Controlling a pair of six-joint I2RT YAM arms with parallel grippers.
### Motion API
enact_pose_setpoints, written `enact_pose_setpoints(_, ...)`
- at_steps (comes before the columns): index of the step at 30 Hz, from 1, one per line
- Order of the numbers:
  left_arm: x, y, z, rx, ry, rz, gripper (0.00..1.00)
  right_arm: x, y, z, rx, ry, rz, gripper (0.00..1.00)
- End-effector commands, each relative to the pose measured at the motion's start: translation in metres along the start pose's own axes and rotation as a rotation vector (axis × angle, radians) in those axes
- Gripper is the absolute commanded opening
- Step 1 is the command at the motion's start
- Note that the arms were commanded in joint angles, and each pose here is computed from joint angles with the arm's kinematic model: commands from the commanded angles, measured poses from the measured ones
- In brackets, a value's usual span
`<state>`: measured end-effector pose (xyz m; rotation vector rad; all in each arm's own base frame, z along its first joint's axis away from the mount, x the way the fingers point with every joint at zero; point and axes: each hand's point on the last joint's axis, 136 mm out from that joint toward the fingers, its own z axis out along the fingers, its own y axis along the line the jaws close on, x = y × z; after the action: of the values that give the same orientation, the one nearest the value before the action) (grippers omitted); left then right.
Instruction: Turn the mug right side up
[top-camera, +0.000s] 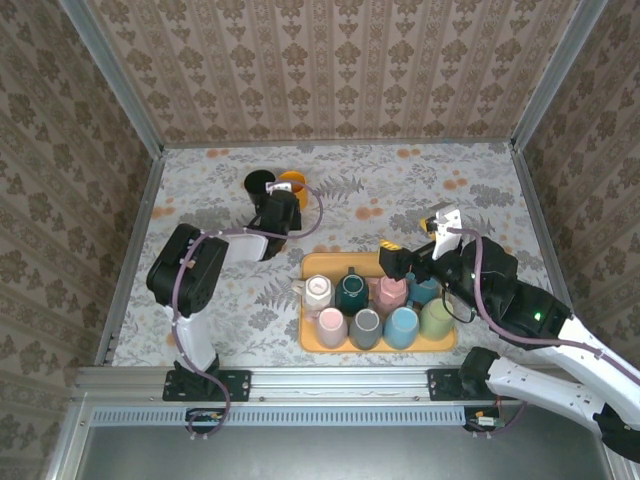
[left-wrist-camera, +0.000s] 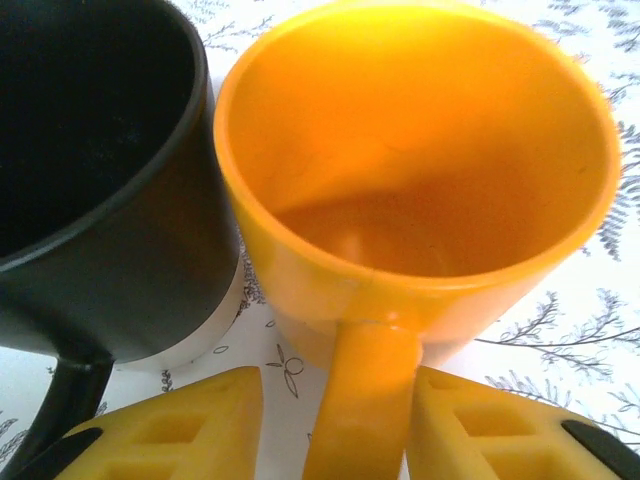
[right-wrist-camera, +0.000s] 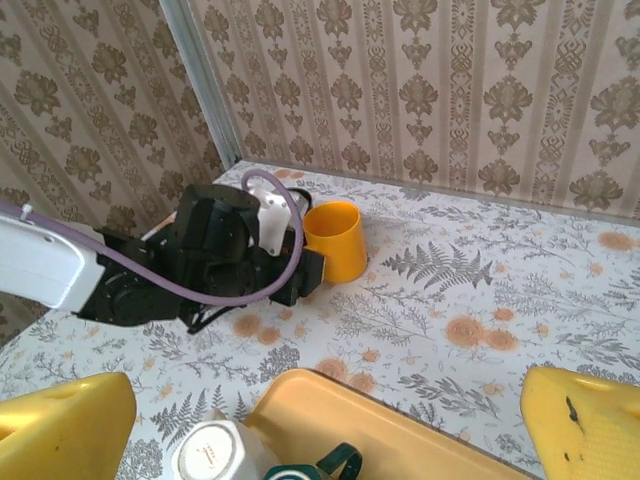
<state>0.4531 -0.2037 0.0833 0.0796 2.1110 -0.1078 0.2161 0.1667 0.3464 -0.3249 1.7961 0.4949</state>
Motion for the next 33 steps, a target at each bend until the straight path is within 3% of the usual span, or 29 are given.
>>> enact_pose_setpoints(1, -0.031, -0.010, -0.024, 0.057, -0.058, -0.003, 0.46, -0.006, -0.003, -0.006, 0.017, 0.019, -0.012, 1.00)
enact_pose_setpoints(9, -0.055, -0.027, -0.085, 0.141, -0.054, 0.006, 0.49, -0.001, 0.010, -0.003, -0.060, 0.091, -0.045, 1.00)
enact_pose_setpoints(13, -0.056, -0.033, -0.129, 0.153, 0.045, 0.049, 0.51, 0.005, 0.004, 0.002, -0.008, 0.163, -0.074, 1.00)
enact_pose_setpoints(17, -0.066, -0.021, -0.169, 0.145, 0.151, 0.062, 0.62, 0.015, 0.003, 0.009, 0.013, 0.241, -0.089, 0.99)
enact_pose_setpoints(20, -0.065, -0.023, -0.195, 0.261, 0.225, 0.062, 0.74, 0.036, 0.008, 0.020, -0.002, 0.343, -0.091, 0.99)
enact_pose_setpoints(22, -0.057, -0.019, -0.209, 0.337, 0.240, -0.011, 0.84, 0.054, 0.014, 0.027, -0.028, 0.447, -0.099, 0.99)
enact_pose_setpoints(27, -0.054, 0.002, -0.239, 0.401, 0.145, -0.181, 0.86, 0.096, 0.018, 0.042, -0.010, 0.647, -0.074, 1.00)
enact_pose_setpoints(33, -0.049, -0.004, -0.270, 0.483, 0.235, -0.156, 0.85, 0.127, 0.035, 0.054, -0.038, 0.819, -0.055, 1.00)
